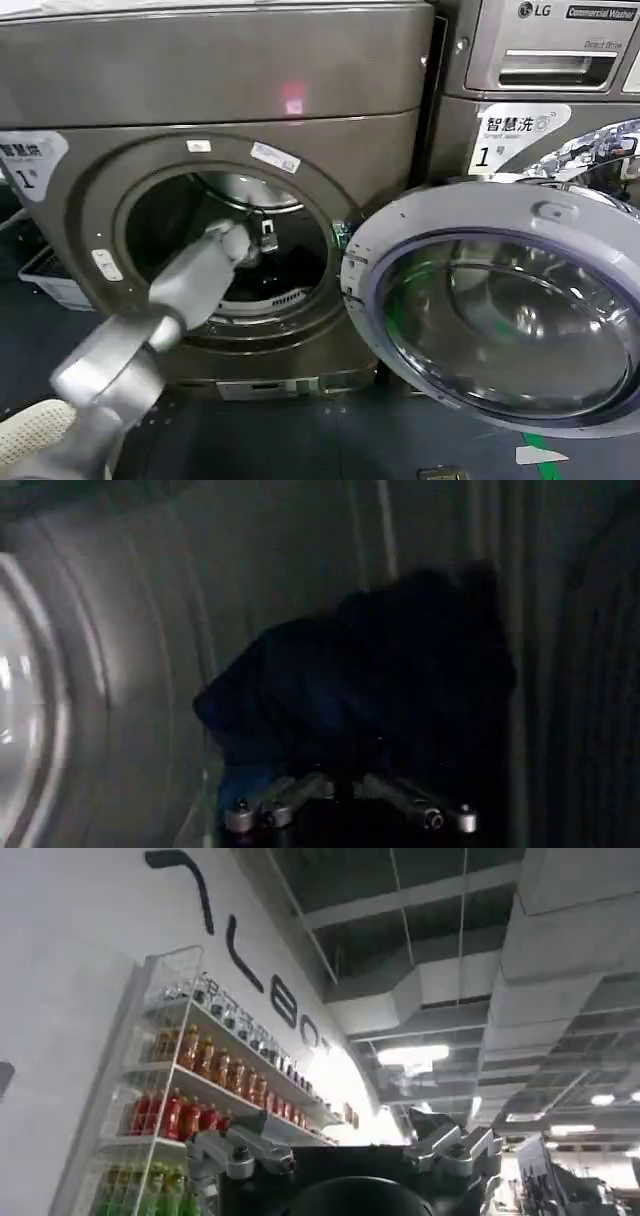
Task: Grasp the clothes from the dryer.
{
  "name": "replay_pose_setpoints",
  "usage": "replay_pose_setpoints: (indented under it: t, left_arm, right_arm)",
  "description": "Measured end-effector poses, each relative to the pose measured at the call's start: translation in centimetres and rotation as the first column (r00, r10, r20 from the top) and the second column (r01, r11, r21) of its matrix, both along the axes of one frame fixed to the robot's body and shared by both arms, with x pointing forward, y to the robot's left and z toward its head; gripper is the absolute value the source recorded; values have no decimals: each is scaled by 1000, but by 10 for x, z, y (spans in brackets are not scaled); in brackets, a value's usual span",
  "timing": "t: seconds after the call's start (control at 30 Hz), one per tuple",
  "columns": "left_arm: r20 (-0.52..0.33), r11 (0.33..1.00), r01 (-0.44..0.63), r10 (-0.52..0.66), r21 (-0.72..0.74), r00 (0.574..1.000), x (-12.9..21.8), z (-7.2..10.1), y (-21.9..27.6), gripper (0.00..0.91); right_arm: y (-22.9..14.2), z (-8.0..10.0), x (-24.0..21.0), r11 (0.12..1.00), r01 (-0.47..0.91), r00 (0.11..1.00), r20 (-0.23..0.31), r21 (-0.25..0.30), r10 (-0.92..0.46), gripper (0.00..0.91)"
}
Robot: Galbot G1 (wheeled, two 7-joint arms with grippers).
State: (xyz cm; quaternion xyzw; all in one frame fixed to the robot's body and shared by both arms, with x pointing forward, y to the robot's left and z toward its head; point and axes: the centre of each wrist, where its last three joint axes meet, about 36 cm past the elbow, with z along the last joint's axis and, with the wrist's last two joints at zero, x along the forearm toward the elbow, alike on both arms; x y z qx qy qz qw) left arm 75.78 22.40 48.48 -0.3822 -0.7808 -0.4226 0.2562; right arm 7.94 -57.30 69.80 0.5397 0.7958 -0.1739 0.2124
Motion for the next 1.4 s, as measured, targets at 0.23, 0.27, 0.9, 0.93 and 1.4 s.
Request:
replay_pose_setpoints:
  t: [0.23, 0.27, 0.9, 0.93, 1.4]
  left_arm:
    - [192, 919, -205, 280, -336, 941, -36, 1, -11, 0]
    - [212, 897, -221, 319, -383, 924, -43, 1, -14, 0]
    - [302, 534, -280, 756, -798, 580, -163, -30, -33, 0]
    - [300, 526, -279, 762, -803, 575, -165, -30, -35, 0]
    - [282, 487, -286, 794, -825, 539, -182, -35, -36, 0]
  right_arm:
    - [1, -3, 1, 1000, -4, 1000, -9, 0, 4, 907]
    - [1, -4, 1, 1000, -4, 1000, -10, -2, 4, 907]
    - [0, -2, -3, 997, -11, 1000, -6, -81, 10, 907]
    - [-1, -2, -3, 997, -11, 1000, -4, -83, 10, 907]
    - [-1, 1, -2, 995, -9, 1000, -1, -102, 9, 907]
